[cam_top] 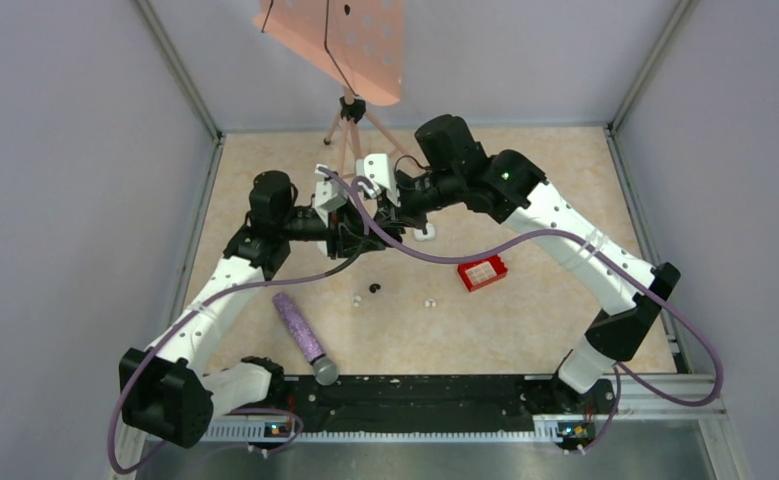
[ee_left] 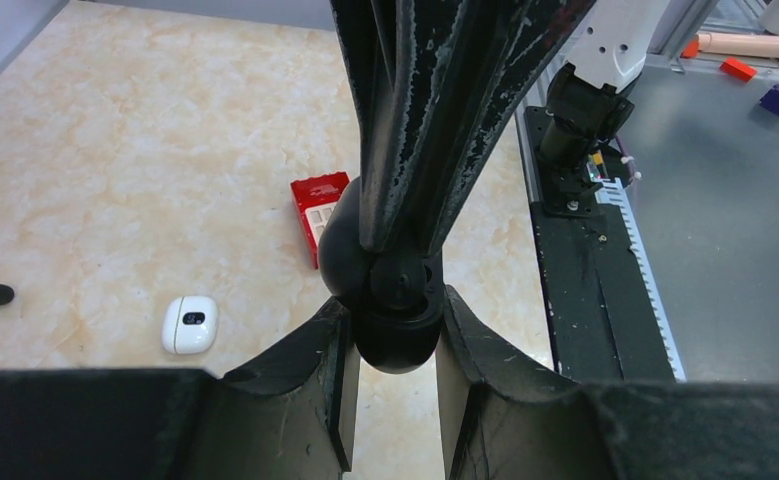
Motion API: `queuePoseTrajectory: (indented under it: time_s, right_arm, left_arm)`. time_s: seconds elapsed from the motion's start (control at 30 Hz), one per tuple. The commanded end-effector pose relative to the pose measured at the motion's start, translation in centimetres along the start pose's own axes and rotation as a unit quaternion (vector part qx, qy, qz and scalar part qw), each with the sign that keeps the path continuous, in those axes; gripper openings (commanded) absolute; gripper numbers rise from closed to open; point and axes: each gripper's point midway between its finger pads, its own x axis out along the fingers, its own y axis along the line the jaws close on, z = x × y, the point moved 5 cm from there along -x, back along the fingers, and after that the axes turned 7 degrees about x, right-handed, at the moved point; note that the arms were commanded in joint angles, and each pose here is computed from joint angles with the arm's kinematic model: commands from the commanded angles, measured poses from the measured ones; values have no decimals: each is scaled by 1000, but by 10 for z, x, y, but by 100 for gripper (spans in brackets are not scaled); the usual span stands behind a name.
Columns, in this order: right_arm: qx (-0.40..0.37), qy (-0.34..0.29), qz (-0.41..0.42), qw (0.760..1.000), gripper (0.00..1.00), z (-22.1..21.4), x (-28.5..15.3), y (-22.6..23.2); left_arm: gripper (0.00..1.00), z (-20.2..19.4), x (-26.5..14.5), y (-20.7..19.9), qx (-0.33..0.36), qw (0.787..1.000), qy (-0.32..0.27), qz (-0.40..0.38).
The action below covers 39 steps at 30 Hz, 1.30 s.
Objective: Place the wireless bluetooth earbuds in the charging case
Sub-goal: Place the earbud in the charging case.
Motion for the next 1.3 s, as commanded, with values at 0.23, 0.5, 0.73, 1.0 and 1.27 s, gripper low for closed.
queuePoseTrajectory:
  time_s: [0.23,0.5,0.73,1.0,1.27]
  right_arm:
    - [0,33,-10,999,0,-17,-4,8]
    - [-1,25,-4,1000,0,-17,-9,11]
    - [-6,27,0,1000,0,-20,-10,14]
    - [0,26,6,1000,0,-20,-6,13]
    - [12,18,-10,1000,0,-15,0,6]
  left_arm:
    - [0,20,-1,-6,58,998,-24,-13]
    - [0,19,-1,-8,53,998,-24,-17]
    - [0,21,-1,-7,50,998,-25,-15]
    - [0,22,-1,-6,49,998,-27,-14]
    - [0,24,0,-6,47,998,-30,-16]
